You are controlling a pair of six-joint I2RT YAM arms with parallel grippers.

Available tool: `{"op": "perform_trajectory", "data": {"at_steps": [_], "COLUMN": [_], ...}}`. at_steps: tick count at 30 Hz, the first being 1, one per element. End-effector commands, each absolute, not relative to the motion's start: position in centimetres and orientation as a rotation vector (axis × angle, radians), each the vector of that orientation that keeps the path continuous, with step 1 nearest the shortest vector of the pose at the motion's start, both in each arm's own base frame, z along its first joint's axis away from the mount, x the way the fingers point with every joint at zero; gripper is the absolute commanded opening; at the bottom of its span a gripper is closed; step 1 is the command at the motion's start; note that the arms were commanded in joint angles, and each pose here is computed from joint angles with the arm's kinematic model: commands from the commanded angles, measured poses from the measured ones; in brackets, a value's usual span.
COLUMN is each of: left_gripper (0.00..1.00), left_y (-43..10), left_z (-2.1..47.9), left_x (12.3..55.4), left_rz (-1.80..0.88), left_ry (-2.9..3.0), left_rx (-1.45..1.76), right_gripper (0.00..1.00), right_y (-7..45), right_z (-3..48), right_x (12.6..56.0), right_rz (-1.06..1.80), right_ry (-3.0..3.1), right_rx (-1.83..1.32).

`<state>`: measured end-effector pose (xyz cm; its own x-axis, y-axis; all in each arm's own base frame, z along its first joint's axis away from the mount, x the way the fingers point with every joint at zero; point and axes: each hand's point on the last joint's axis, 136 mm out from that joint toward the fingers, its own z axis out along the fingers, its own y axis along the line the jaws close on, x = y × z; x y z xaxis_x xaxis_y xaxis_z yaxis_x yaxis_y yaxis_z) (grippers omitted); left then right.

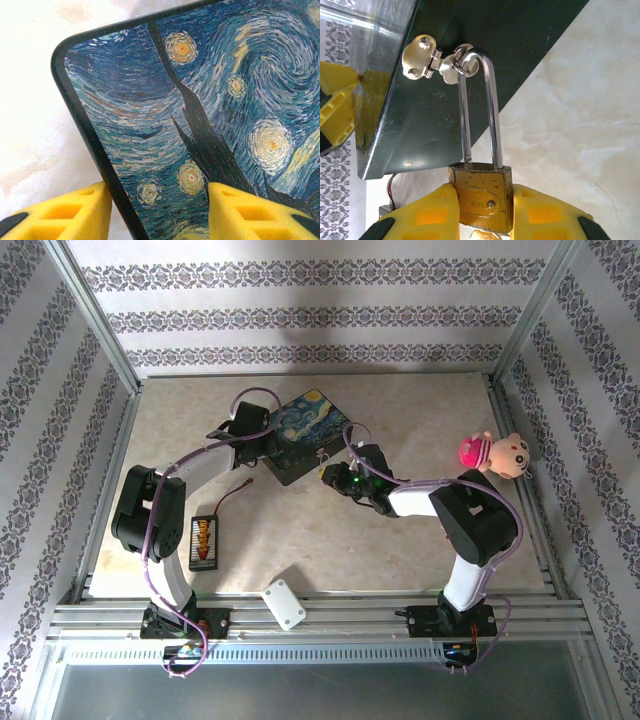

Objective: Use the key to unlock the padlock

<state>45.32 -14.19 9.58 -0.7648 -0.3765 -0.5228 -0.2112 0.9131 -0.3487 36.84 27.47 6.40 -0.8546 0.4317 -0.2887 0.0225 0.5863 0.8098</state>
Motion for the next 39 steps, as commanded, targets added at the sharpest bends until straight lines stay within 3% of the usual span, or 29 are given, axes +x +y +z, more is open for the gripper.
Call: {"op": "perform_trajectory", "data": {"at_steps": [1,10,20,31,39], "left_gripper": [0.46,0.42,0.43,0.97,0.99], "left_y": [-12.5,-12.5,-13.5,-14.7,-14.7], "left_z": [4.7,5.2,8.2,11.6,8.7], "left_x": [41.9,41.7,41.5,42.5,41.8], "left_rz": [-0.236,-0.246,-0.352,-0.341,-0.257], "left_ry": [2.641,2.638,2.580,2.507,2.587], "left_rx": [-0.438,-0.435,-0.426,-0.351,-0.350], "right_gripper": [0.09,0.06,0.00,0.00,0.00], "right_y": [26.3,25.1,25.6,25.9,25.3], "right_z": [6.7,4.3,5.8,7.8,8.2], "right_x": [38.6,36.8,37.1,37.5,37.4], "right_rz": [1.223,1.177,1.183,1.197,1.166], "right_ry": [2.270,2.328,2.295,2.255,2.255], "right_rx": [0.423,0.461,0.422,0.414,0.454]}}
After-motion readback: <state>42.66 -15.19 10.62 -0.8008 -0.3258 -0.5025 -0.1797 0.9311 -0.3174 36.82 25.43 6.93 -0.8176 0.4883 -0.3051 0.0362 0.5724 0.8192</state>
